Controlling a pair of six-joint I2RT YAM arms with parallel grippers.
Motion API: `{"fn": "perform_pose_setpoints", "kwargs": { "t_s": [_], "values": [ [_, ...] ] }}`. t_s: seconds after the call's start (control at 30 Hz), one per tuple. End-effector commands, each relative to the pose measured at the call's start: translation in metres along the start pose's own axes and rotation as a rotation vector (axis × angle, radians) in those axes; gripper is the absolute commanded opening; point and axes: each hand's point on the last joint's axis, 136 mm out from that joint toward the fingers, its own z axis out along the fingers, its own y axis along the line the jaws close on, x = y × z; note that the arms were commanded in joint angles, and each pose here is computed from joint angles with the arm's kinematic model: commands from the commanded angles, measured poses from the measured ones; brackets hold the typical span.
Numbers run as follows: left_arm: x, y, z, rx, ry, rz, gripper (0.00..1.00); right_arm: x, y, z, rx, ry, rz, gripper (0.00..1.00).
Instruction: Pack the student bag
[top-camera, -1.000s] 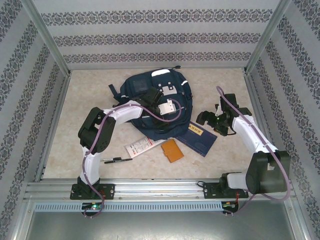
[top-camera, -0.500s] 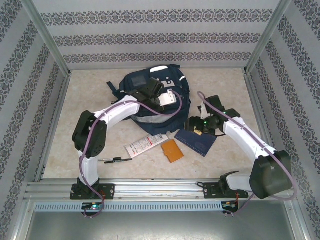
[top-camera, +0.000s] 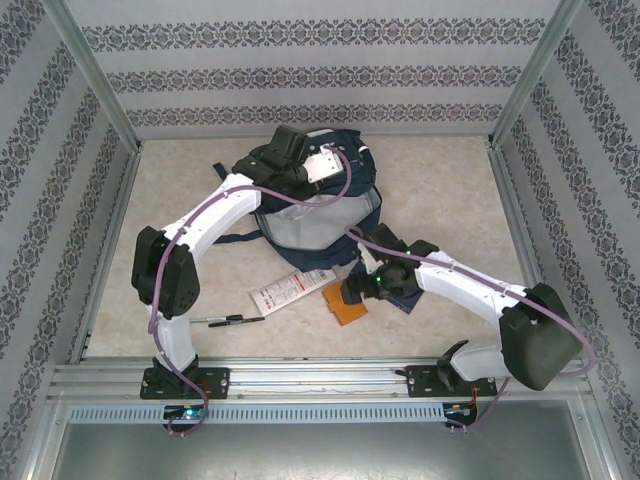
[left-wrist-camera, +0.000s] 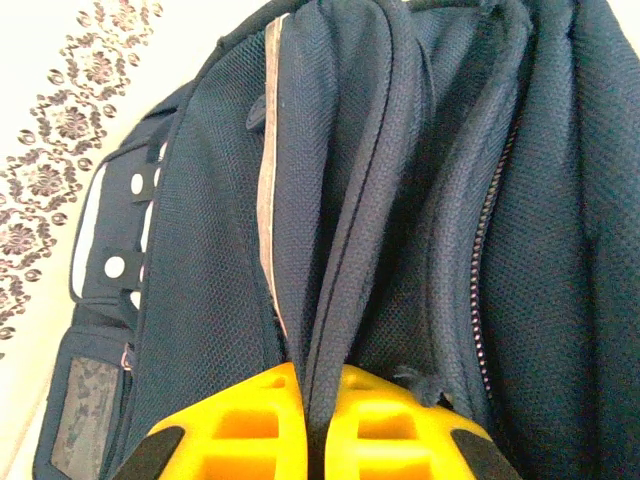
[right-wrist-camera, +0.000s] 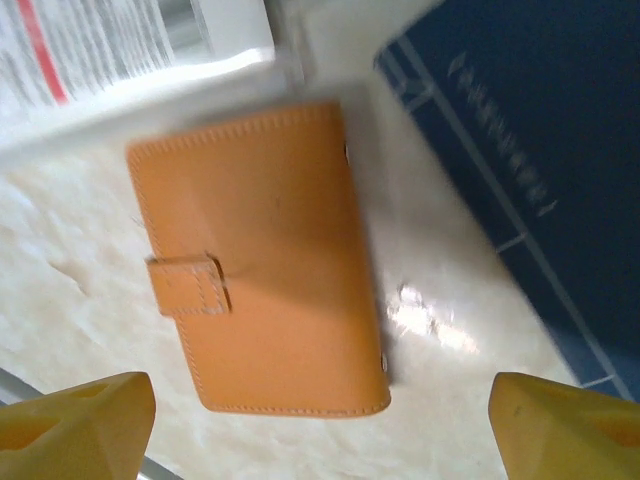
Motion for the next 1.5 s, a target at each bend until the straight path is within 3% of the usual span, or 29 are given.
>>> {"fn": "perform_pose_setpoints", "kwargs": {
  "t_s": [0.0,0.33,0.6,0.93,1.13,1.33,1.47],
  "values": [
    [-0.047,0.04,-0.064,-0.118,-0.168,0.001,0.0,0.008,0.001,0.007,0.027,-0.022,0.046,0.85],
    [-0.03,0.025,-0.053,-0.019,-0.17,-0.048,0.0,0.001,0.018,0.035,0.088,0.013,0.01,0.87],
    [-0.026,0.024,-0.051,-0.008,-0.163,-0.058,0.0,-0.007,0.027,0.045,0.198,0.048,-0.187,0.98],
    [-0.014,0.017,-0.048,0.02,-0.149,-0.057,0.0,-0.002,0.022,0.06,0.326,0.103,-0.262,0.98],
    [-0.005,0.014,-0.047,0.027,-0.138,-0.062,0.0,0.002,0.023,0.052,0.31,0.088,-0.228,0.94],
    [0.004,0.02,-0.045,0.009,-0.121,-0.077,0.0,0.001,0.022,0.027,0.26,0.026,-0.139,0.98],
    [0.013,0.024,-0.037,0.004,-0.105,-0.104,0.0,-0.011,-0.008,-0.005,0.235,-0.075,0.055,0.98]
  ]
}}
